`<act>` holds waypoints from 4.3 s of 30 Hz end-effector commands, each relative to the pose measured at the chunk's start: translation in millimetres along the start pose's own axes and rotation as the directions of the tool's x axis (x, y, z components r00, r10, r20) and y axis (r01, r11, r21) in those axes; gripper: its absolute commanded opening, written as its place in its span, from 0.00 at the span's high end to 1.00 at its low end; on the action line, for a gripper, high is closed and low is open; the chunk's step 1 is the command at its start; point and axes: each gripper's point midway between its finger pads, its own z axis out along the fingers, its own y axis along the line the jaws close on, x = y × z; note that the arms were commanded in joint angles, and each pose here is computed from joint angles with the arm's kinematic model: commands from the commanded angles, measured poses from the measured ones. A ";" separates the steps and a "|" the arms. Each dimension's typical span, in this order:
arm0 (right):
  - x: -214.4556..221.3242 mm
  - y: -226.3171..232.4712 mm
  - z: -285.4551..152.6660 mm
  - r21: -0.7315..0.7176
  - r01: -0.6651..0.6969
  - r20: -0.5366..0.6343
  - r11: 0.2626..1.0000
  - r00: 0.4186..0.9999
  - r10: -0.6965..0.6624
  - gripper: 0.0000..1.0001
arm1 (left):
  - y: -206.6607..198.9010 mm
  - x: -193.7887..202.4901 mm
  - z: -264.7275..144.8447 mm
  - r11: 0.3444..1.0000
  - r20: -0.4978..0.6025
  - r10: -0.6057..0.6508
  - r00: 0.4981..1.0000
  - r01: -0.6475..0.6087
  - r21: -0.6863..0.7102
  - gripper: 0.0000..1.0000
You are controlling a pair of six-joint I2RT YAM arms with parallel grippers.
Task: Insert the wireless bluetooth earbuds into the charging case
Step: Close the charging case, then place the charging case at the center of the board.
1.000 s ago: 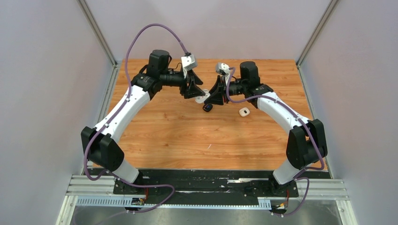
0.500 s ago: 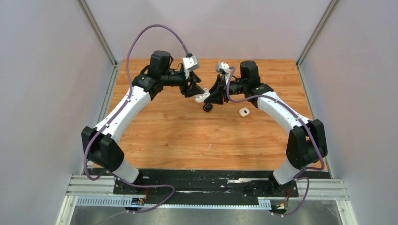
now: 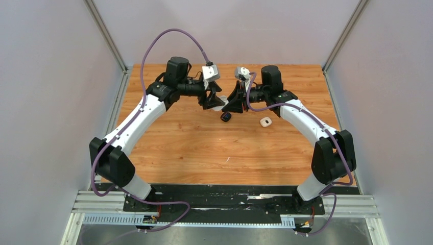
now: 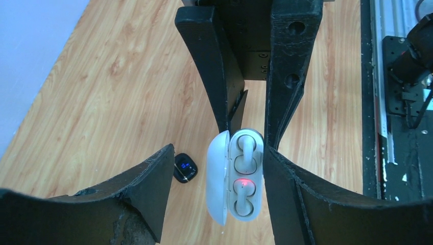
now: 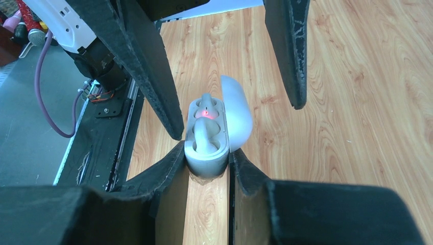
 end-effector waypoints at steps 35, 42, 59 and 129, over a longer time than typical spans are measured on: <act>-35.2 24.4 3.6 -0.036 0.286 0.016 0.958 0.958 -0.286 1.00 | 3.8 -8.1 -5.6 0.995 0.016 -0.098 0.995 0.098 0.017 0.35; -35.2 24.5 4.1 -0.037 0.301 0.013 0.953 0.954 -0.301 1.00 | 12.3 -12.0 -10.1 0.992 0.033 -0.128 0.991 0.127 0.009 0.37; -34.5 21.6 6.4 -0.037 0.293 0.005 0.955 0.956 -0.293 1.00 | 3.7 -14.1 -14.6 0.993 0.036 -0.109 0.993 0.107 0.049 0.36; 99.2 -132.3 -122.5 0.735 -0.318 0.016 0.599 0.891 0.453 0.00 | 95.4 96.2 -77.1 0.663 0.000 -0.539 0.842 0.425 -0.617 0.00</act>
